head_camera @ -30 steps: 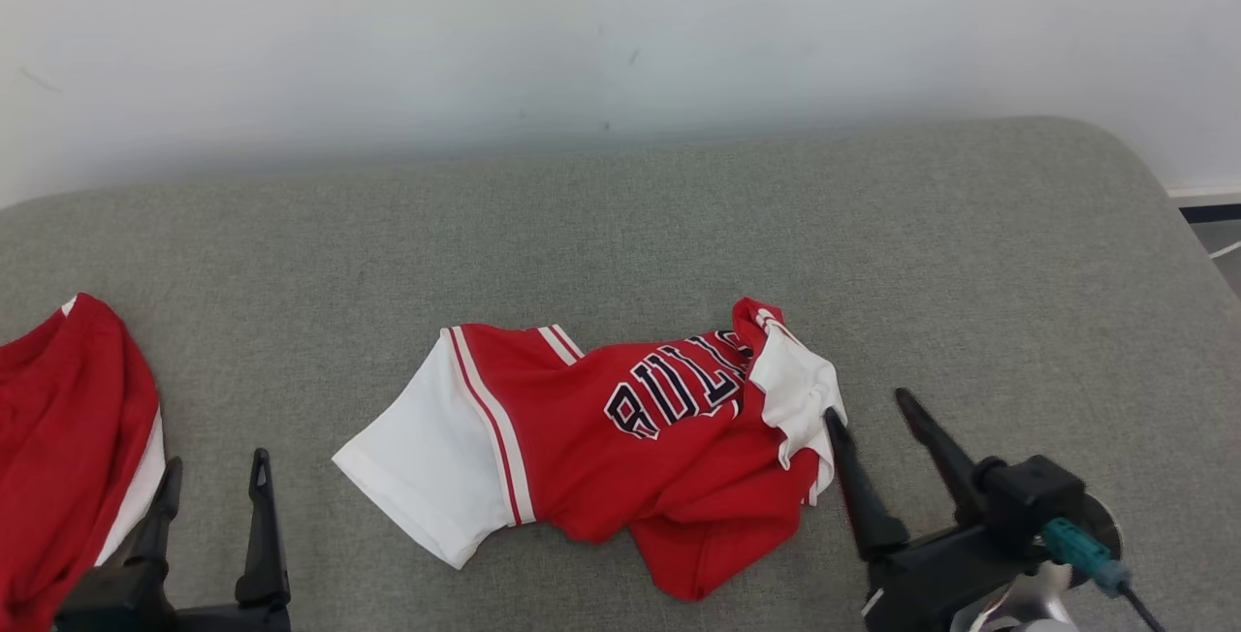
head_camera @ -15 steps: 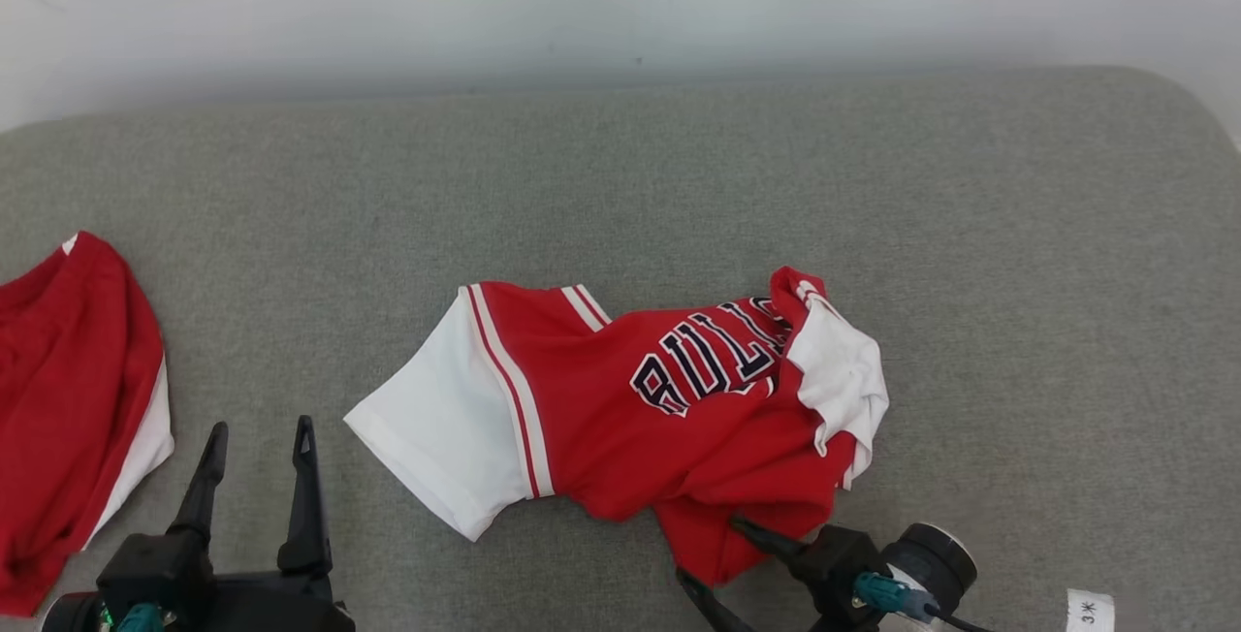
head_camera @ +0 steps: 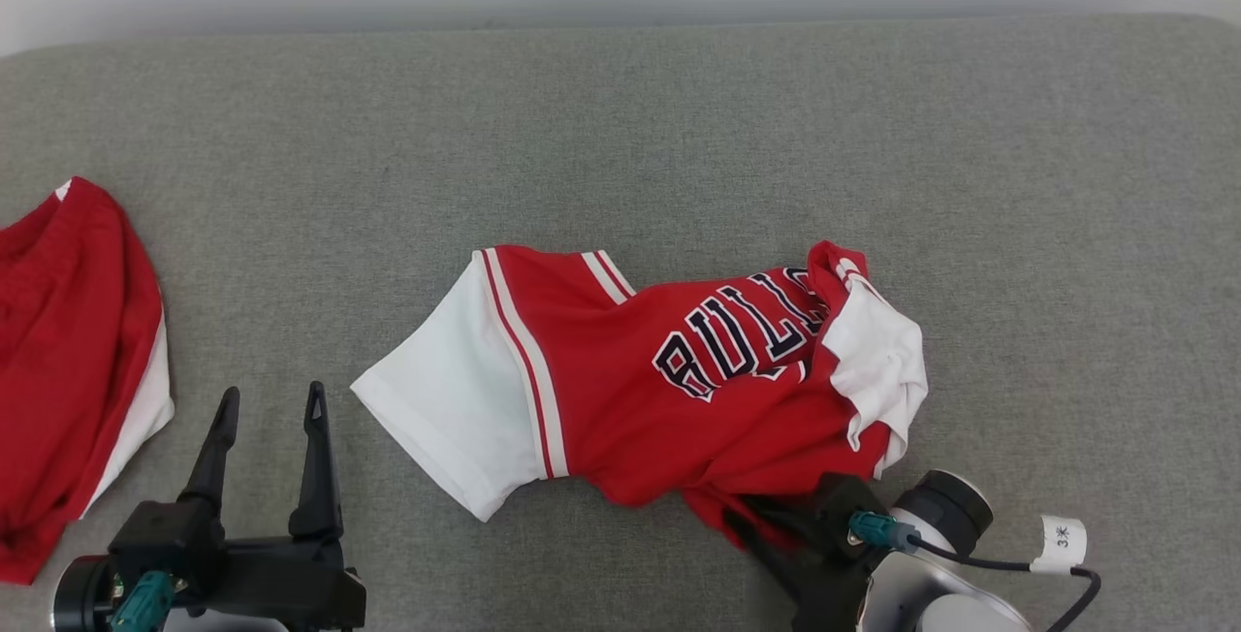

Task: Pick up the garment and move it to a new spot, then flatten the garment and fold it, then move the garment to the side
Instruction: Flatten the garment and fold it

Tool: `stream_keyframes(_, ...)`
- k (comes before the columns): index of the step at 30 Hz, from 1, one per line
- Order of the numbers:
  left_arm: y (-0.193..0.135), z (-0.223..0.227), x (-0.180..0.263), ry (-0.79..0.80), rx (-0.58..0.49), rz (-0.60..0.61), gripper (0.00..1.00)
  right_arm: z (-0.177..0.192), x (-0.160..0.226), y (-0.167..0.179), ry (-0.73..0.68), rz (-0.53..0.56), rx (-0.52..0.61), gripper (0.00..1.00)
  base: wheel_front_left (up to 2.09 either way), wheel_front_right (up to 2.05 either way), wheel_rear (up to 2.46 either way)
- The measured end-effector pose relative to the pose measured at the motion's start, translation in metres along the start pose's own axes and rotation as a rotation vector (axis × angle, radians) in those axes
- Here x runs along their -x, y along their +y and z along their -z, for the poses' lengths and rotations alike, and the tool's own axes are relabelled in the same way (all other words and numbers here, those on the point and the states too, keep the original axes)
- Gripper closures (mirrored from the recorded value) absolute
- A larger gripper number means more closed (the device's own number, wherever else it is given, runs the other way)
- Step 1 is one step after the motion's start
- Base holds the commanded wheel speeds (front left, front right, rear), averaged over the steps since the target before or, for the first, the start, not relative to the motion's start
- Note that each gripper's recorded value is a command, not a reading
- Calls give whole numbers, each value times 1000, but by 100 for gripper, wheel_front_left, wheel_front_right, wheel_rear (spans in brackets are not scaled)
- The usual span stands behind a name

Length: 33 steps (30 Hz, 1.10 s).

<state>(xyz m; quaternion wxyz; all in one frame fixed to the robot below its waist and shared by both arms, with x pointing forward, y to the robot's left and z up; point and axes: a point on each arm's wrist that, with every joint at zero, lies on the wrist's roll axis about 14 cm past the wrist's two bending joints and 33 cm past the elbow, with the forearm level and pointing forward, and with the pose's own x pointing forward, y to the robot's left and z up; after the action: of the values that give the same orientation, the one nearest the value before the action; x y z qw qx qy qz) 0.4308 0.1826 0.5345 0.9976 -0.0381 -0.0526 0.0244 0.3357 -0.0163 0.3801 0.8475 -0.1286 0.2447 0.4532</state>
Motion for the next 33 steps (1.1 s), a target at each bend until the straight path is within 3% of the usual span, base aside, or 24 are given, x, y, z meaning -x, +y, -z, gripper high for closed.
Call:
stream_keyframes(6, -2, 0, -6, -9, 2, 1, 0, -14, 10, -12, -43, 27, 1, 100, 0, 0, 0)
stream_keyframes(20, -17, -6, -15, -32, 4, 38, 0, -98, 61, -1, -227, -18, 59, 100, 0, 0, 0)
stream_keyframes(26, -20, -11, -12, -39, 6, 49, 0, -131, 86, -35, -338, 113, 70, 100, 0, 0, 0)
stream_keyframes(33, -21, -12, -9, -36, 5, 52, 0, -132, 114, -101, -446, 353, -50, 100, 0, 0, 0)
